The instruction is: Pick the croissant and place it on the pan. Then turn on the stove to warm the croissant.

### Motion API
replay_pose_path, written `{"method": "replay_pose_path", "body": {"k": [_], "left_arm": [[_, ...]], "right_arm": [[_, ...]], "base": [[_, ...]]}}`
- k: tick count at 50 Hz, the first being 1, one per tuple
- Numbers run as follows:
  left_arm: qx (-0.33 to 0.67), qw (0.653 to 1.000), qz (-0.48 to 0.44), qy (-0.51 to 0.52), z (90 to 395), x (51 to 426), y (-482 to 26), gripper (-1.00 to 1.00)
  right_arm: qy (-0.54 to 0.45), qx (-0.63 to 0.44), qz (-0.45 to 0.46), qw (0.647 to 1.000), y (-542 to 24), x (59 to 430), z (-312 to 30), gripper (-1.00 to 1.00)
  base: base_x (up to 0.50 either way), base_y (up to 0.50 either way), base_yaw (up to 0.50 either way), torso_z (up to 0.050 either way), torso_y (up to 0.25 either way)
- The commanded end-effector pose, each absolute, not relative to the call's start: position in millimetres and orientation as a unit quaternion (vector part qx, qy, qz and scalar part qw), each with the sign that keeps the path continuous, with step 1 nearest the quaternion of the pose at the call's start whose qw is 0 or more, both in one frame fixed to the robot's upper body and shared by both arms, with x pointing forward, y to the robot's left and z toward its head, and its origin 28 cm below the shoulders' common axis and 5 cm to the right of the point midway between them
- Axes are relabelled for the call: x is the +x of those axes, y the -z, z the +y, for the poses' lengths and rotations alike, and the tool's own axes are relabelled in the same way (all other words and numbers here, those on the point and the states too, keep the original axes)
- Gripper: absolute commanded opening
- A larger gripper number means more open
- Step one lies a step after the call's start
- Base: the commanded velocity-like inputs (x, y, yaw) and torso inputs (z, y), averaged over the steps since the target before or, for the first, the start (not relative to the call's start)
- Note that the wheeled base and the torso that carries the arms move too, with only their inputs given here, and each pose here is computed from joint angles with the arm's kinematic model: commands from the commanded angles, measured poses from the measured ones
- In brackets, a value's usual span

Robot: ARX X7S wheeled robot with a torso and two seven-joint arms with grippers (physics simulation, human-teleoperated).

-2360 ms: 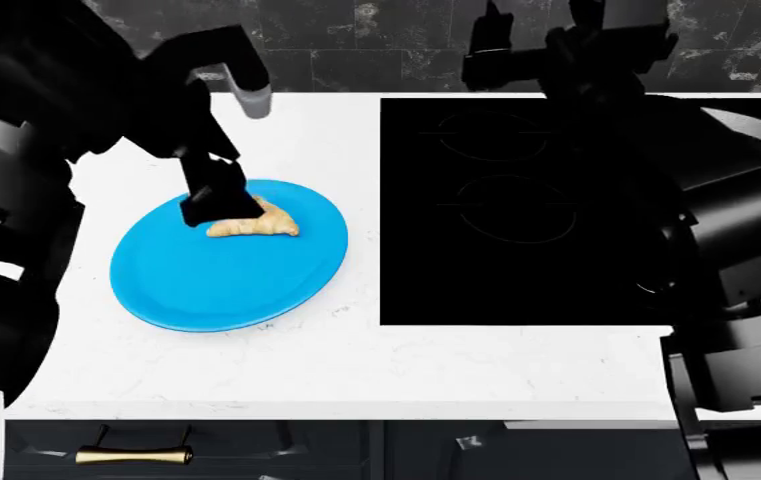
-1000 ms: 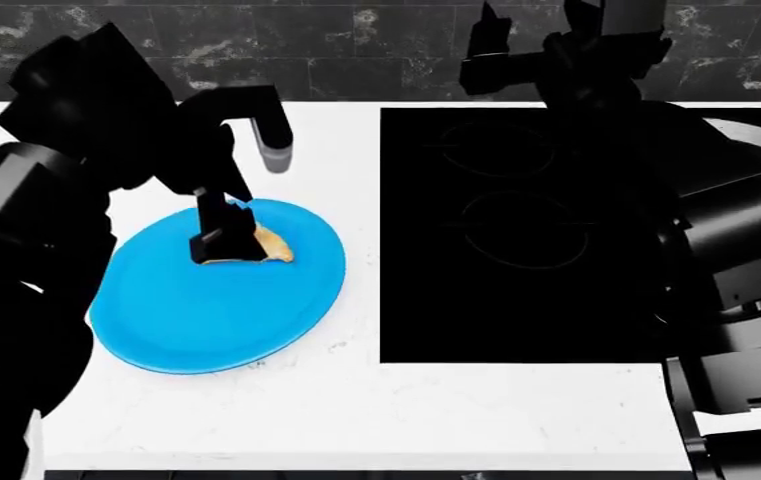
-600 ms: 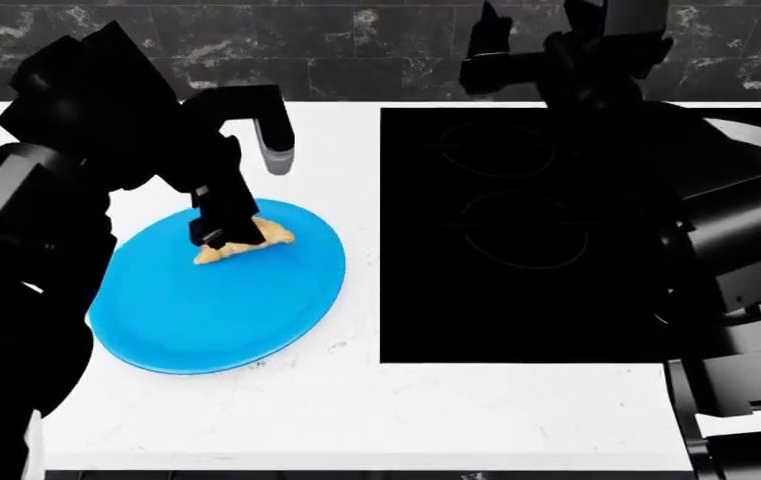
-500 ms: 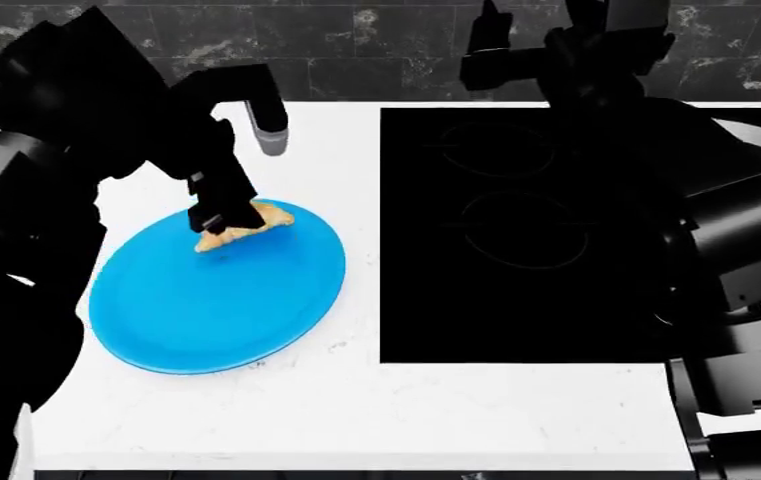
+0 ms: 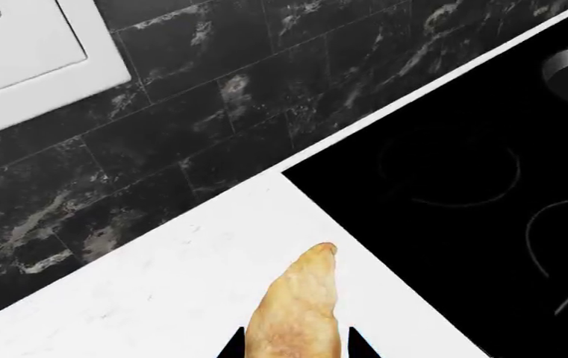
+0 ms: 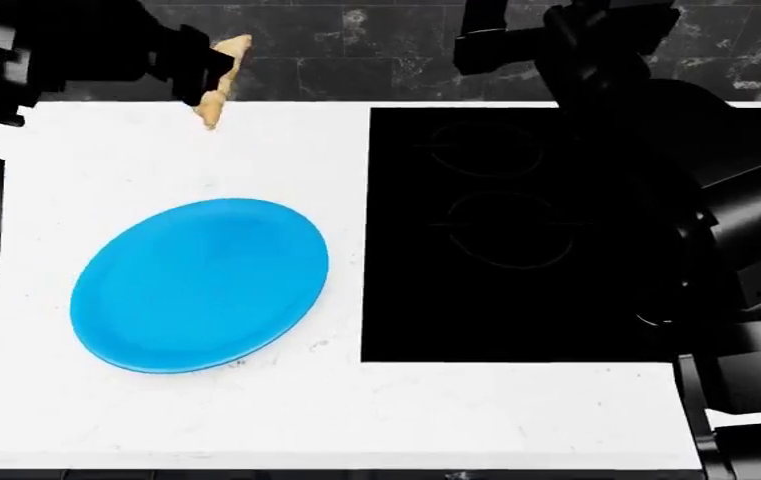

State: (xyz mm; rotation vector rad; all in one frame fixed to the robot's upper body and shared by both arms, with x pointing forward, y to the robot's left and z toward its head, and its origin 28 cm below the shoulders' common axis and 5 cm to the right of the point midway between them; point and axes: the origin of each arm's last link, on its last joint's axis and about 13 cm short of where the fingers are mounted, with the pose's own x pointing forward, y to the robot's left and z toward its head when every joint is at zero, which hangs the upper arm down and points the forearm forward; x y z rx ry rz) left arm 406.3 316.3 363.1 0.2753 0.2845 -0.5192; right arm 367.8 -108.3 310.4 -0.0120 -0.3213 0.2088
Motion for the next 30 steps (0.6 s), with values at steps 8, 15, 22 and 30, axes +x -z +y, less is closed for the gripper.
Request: {"method": "replay_pose_path", "body": {"k": [8, 15, 22, 30], "left_arm": [[0.069, 0.960, 0.139, 0.232, 301, 413, -336, -1.00], [0.065, 0.968, 0.121, 0.211, 287, 417, -338, -1.00], [0.041, 0.970, 0.087, 0.225, 275, 418, -348, -1.00], [0.036, 0.967, 0.086, 0.236, 273, 419, -345, -1.00]], "right_arm": [[-0.111, -0.007, -0.161, 0.981, -312, 365, -108, 1.00], [-0.115, -0.005, -0.168, 0.979, -315, 362, -110, 1.00], [-0.114, -0.002, -0.175, 0.978, -317, 355, -111, 1.00], [-0.114, -0.003, -0.178, 0.977, -318, 353, -110, 1.00]], "base": [[-0.01, -0.29, 0.00, 0.000, 0.000], [-0.01, -0.30, 0.00, 0.000, 0.000], [-0.01, -0.31, 0.00, 0.000, 0.000], [-0.01, -0.40, 0.00, 0.000, 0.000]]}}
